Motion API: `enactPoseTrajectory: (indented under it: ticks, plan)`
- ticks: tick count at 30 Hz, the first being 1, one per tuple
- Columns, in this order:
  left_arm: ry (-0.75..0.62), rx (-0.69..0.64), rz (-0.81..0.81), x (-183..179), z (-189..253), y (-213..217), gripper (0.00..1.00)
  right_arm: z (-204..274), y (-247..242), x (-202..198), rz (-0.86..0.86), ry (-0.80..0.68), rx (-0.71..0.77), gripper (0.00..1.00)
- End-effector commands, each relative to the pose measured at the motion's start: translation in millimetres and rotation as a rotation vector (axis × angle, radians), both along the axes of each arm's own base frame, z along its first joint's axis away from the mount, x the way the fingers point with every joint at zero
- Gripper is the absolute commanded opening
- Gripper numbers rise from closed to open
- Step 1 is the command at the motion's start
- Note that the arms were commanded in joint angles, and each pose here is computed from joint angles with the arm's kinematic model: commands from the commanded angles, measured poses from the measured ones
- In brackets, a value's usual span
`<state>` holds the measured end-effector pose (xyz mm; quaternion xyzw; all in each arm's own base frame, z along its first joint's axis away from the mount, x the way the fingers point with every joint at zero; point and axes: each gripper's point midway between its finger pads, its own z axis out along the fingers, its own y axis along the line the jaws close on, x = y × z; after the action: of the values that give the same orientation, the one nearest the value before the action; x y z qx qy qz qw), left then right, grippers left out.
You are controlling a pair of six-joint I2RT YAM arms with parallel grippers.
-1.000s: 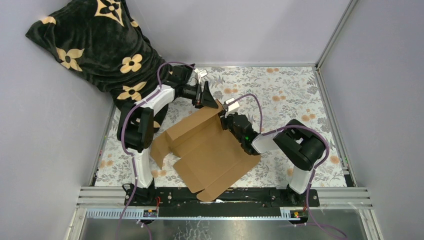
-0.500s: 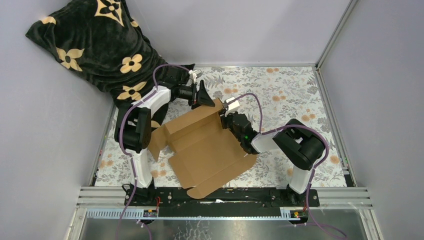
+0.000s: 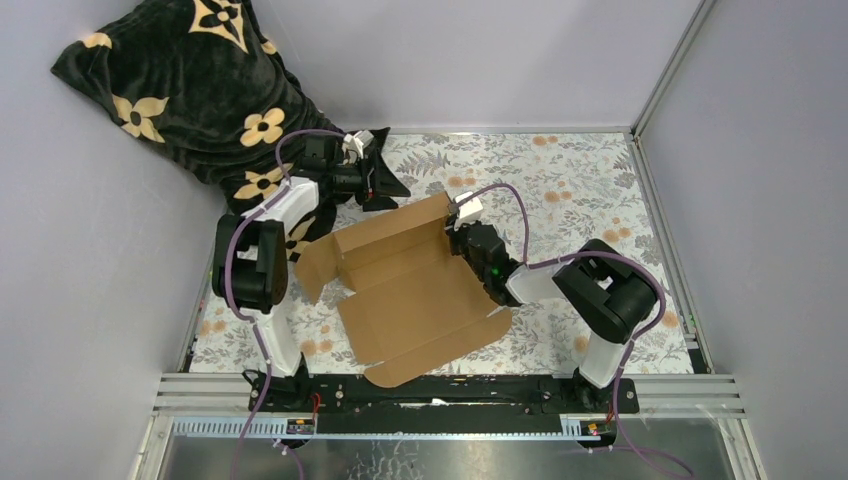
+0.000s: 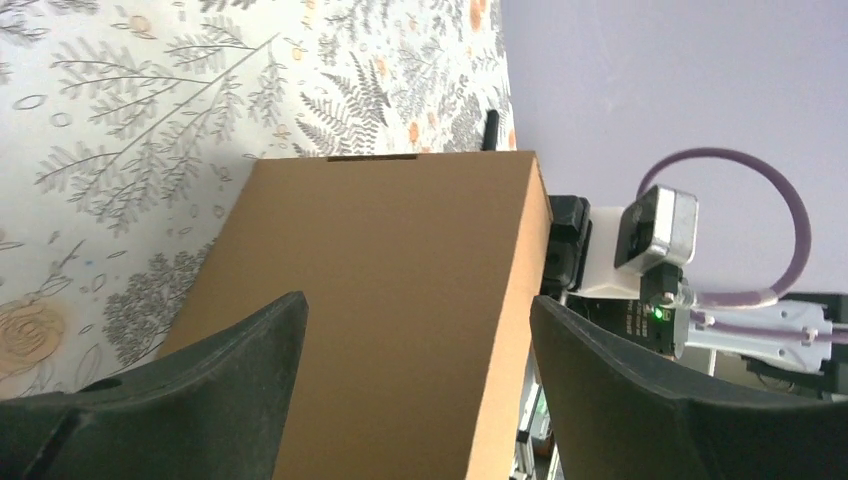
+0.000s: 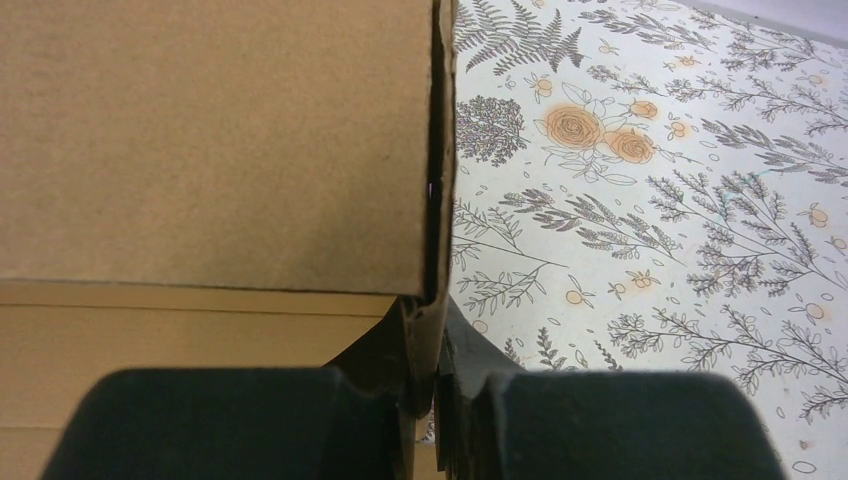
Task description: Fold the paper box
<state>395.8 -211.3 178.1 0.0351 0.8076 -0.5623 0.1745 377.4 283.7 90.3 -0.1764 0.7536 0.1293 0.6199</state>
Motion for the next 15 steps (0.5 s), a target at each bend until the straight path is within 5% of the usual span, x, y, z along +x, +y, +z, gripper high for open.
enactPoseTrajectory:
  ticks: [1, 15]
  plan:
    - [-0.016, 0.034, 0.084, 18.4, -4.5, 7.8, 0.88, 1.6, -15.8, -0.7, -0.022, -0.013, -0.067, 0.0]
    - [0.163, 0.079, -0.017, 13.8, -88.8, -39.8, 0.84, -2.0, -17.5, 23.6, -0.028, -0.052, -0.139, 0.0]
